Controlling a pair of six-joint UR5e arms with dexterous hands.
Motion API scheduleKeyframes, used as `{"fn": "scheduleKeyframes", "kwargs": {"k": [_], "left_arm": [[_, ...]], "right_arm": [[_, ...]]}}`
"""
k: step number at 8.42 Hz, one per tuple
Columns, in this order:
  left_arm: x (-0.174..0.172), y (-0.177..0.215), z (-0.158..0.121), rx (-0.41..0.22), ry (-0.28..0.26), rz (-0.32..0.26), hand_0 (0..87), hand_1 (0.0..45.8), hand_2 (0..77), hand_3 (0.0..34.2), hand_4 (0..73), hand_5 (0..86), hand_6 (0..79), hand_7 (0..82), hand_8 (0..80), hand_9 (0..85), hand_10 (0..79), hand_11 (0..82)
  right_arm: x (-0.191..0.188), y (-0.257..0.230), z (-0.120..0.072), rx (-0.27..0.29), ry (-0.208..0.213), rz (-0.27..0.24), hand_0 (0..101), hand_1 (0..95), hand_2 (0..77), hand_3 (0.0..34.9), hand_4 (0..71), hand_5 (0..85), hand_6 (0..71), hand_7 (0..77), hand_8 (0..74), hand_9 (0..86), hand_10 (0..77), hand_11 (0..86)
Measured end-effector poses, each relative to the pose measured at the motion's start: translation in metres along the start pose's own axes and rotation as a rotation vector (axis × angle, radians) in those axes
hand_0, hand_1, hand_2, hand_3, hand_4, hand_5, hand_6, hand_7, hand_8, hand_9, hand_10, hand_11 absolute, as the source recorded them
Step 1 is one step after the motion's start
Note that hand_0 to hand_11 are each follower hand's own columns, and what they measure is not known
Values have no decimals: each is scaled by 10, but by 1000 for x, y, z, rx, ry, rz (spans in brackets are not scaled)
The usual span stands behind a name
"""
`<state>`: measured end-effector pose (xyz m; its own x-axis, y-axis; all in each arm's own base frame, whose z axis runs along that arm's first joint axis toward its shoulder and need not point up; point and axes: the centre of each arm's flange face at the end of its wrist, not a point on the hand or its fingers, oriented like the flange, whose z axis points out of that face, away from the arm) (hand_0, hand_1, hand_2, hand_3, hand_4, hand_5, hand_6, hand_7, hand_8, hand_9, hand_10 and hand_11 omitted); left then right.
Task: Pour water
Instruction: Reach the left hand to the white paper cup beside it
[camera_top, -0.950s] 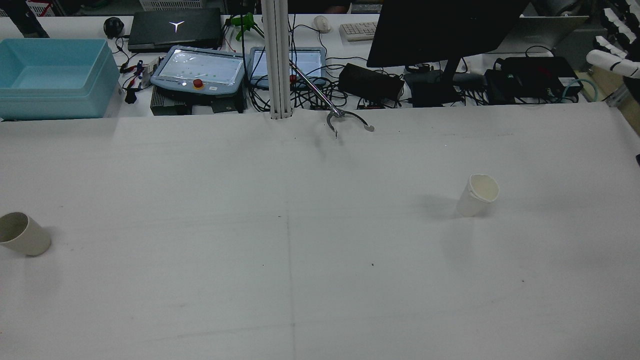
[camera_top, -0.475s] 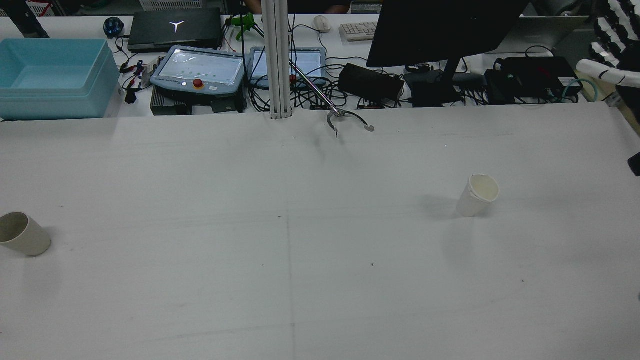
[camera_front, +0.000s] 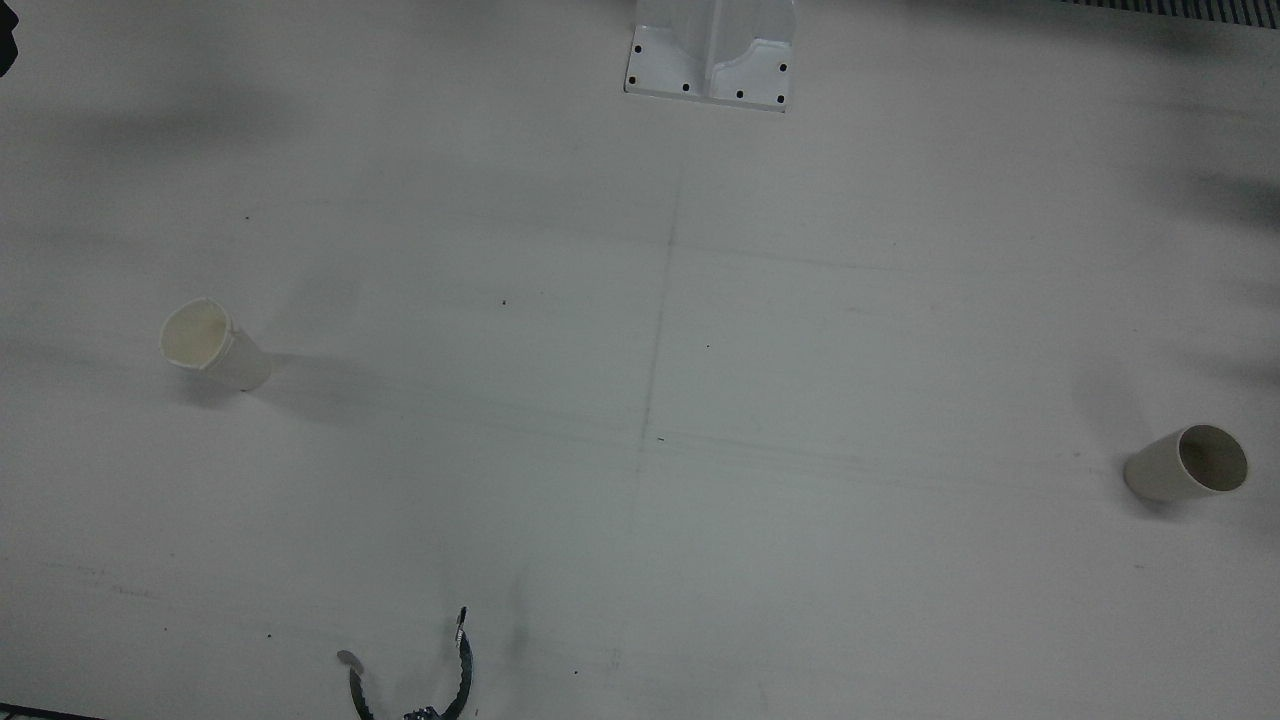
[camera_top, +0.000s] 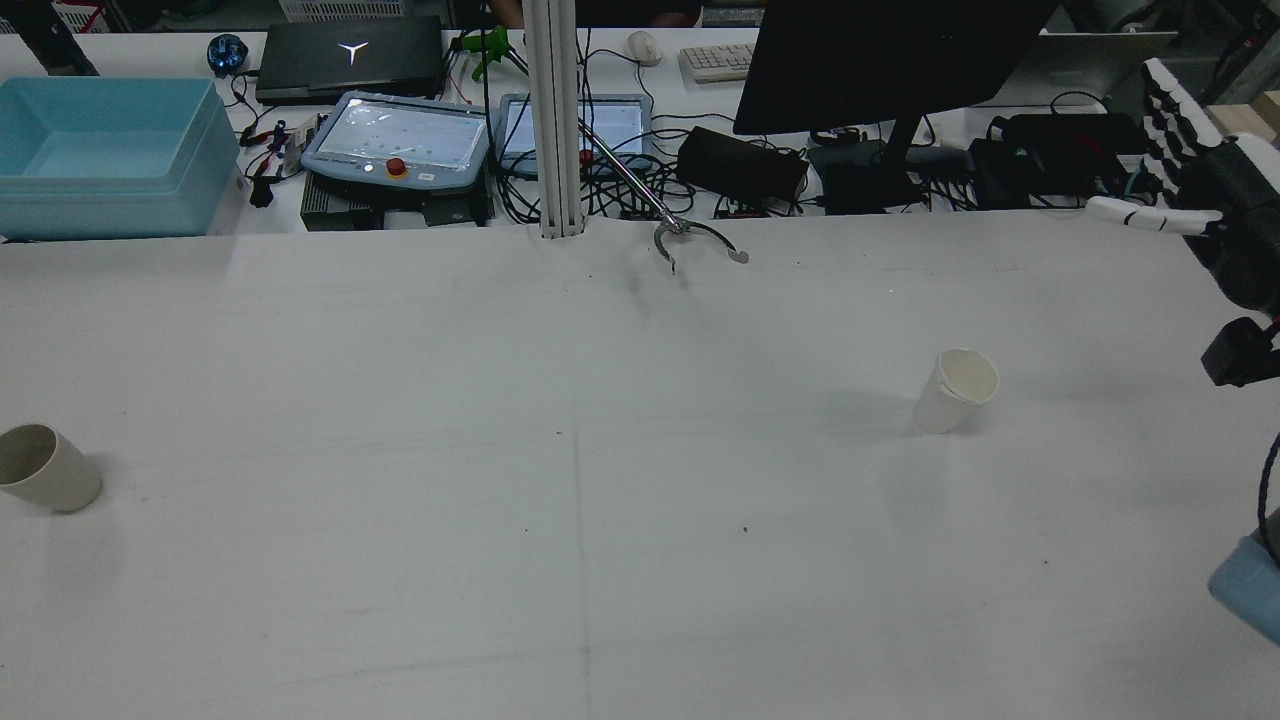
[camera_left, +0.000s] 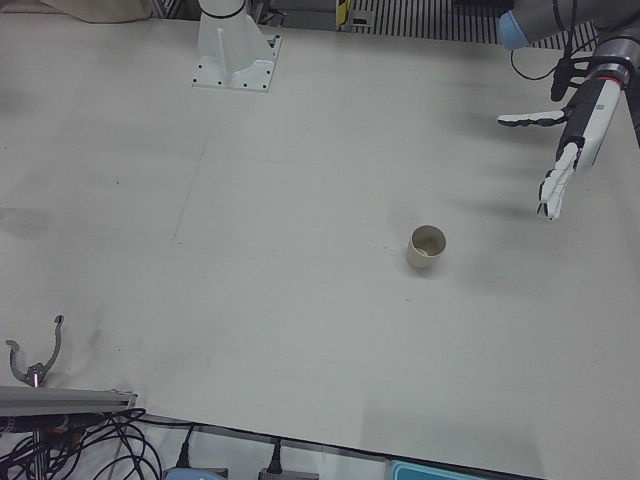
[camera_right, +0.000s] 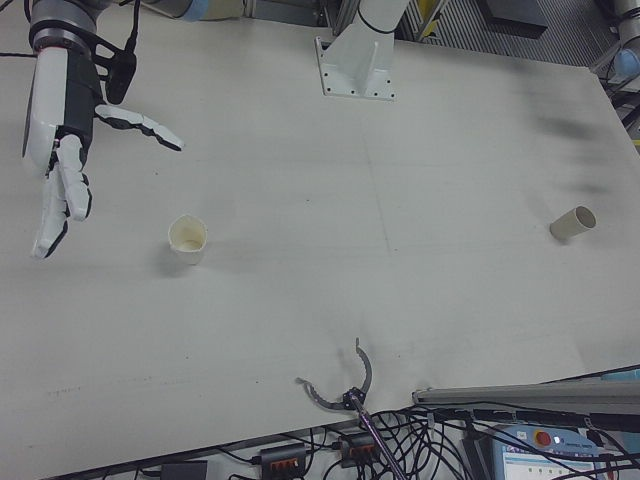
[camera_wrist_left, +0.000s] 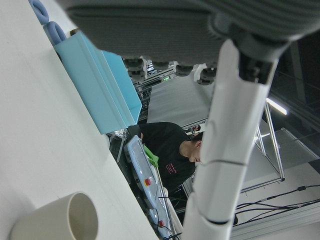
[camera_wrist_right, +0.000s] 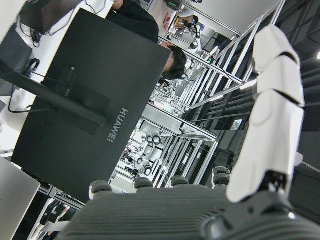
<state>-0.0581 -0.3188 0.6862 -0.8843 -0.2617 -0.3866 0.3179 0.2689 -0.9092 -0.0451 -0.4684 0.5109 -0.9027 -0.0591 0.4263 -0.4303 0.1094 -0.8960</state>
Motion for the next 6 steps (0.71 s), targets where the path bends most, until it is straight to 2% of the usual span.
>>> {"fn": "scheduleKeyframes", "kwargs": {"k": [1,2,5,6], "left_arm": [[-11,-19,-6,4,-8,26,800,191,11,0,120,0,27,0,5,11,33,93],[-17,-29,-9,1,-12,62,800,191,11,0,120,0,27,0,5,11,33,93],[-24,-38,-6,-4,-26,158,800,218,11,0,125,0,27,5,0,11,49,98],[-23,-37,5,-8,-26,164,800,218,11,0,136,0,44,0,5,11,38,98]], "right_arm": [[19,-1,2,3,32,-14,508,224,158,196,0,60,5,5,5,5,0,5],[33,-3,4,6,54,-26,508,207,153,186,0,60,5,5,5,11,0,5],[54,-8,4,11,91,-45,495,202,153,201,0,55,5,5,5,5,0,5],[58,-9,4,9,97,-45,492,202,153,187,0,55,5,5,5,11,0,5]]}}
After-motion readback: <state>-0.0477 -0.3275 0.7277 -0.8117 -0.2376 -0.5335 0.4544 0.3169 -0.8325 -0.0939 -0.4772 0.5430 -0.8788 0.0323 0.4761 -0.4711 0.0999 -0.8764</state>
